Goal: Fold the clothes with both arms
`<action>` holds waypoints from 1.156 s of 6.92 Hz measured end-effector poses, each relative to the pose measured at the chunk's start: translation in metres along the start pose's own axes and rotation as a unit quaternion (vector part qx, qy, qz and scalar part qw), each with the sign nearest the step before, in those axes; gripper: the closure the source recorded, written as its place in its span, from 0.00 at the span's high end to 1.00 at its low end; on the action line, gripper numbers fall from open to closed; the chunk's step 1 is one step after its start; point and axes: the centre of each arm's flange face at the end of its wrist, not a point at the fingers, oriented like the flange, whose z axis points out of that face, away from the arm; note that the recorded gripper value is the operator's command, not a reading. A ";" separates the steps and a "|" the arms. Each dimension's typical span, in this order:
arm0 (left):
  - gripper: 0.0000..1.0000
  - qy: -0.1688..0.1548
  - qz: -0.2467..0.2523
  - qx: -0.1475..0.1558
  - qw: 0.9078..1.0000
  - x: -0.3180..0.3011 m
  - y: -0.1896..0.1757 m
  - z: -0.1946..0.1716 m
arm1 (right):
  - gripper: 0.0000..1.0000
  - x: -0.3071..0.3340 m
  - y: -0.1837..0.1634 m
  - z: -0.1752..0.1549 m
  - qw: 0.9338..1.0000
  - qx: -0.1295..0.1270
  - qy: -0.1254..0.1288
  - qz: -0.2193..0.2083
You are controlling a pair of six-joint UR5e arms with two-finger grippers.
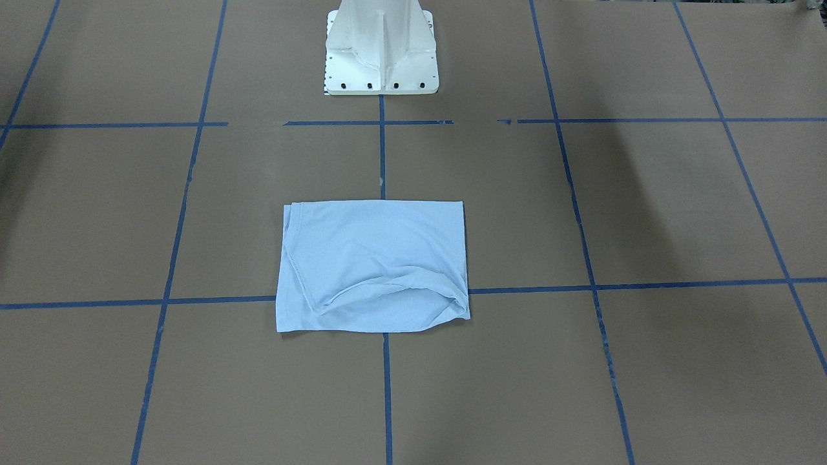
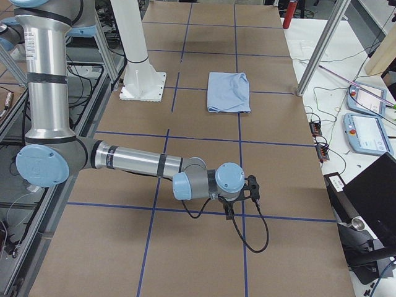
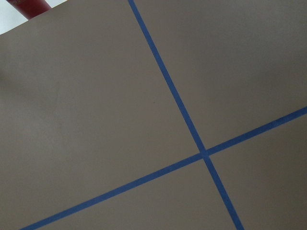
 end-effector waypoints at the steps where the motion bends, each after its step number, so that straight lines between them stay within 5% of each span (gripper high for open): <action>1: 1.00 0.001 -0.022 -0.012 1.000 0.004 0.008 -0.005 | 1.00 -0.002 0.003 -0.002 1.000 0.000 -0.001 0.026; 3: 1.00 0.004 -0.060 -0.050 0.997 0.025 0.002 -0.030 | 1.00 -0.012 -0.001 -0.011 0.997 -0.001 0.010 0.071; 5: 1.00 0.008 -0.077 -0.071 0.995 0.037 0.004 -0.043 | 1.00 -0.035 -0.004 -0.032 0.993 -0.017 0.061 0.097; 8: 1.00 0.009 -0.081 -0.079 0.994 0.036 0.009 -0.039 | 1.00 -0.043 0.003 -0.037 0.992 -0.028 0.051 0.109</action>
